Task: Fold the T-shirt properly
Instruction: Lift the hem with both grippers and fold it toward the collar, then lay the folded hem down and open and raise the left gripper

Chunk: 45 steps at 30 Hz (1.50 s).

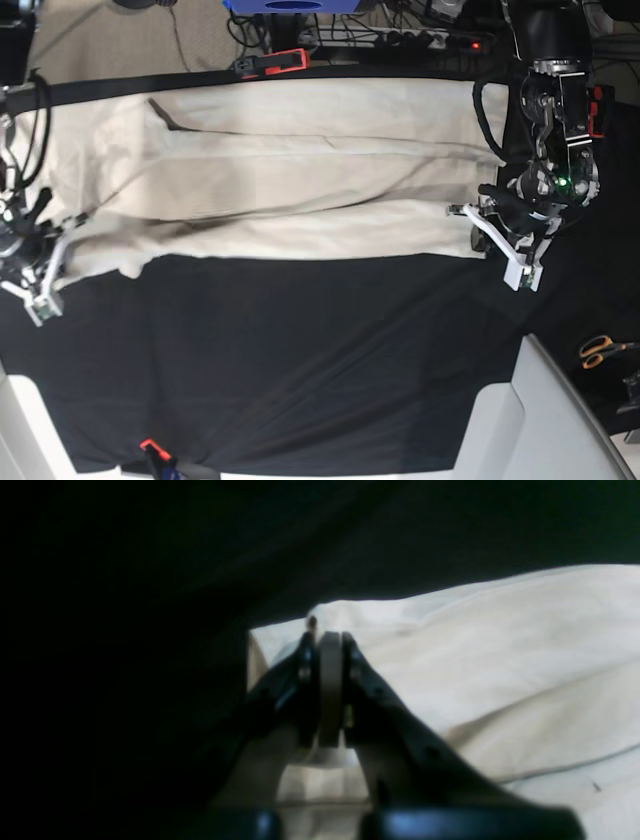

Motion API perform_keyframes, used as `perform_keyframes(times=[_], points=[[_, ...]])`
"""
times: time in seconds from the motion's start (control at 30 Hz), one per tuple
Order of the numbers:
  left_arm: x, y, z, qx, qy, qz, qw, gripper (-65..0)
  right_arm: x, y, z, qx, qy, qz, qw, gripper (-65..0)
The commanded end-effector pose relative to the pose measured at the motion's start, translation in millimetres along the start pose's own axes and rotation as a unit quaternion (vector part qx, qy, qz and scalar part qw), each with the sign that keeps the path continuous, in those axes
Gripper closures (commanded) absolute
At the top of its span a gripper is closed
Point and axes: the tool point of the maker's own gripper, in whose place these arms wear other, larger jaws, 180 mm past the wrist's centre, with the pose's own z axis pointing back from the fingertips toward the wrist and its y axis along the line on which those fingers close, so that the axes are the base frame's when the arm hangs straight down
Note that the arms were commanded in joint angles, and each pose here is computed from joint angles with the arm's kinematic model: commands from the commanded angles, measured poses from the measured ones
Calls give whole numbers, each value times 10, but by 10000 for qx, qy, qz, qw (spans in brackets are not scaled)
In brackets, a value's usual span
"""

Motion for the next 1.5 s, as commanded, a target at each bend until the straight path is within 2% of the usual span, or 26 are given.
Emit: perform_keyframes(times=[0.0, 0.27, 0.53, 0.9, 1.47], points=[[196, 34, 70, 32, -319, -81, 9995, 0, 81, -96, 74, -136, -132, 52, 9998, 0], [5, 44, 127, 45, -127, -190, 9997, 0, -129, 214, 114, 103, 18, 19, 9999, 0], [-111, 131, 185, 11, 54, -493, 9988, 0, -280, 37, 167, -95, 134, -128, 9998, 0], [-160, 221, 223, 70, 146, -626, 9979, 0, -510, -27, 118, -416, 646, 246, 9967, 0], [-391, 128, 212, -39, 399, -657, 9970, 0, -710, 267, 103, -130, 822, 77, 9965, 0]])
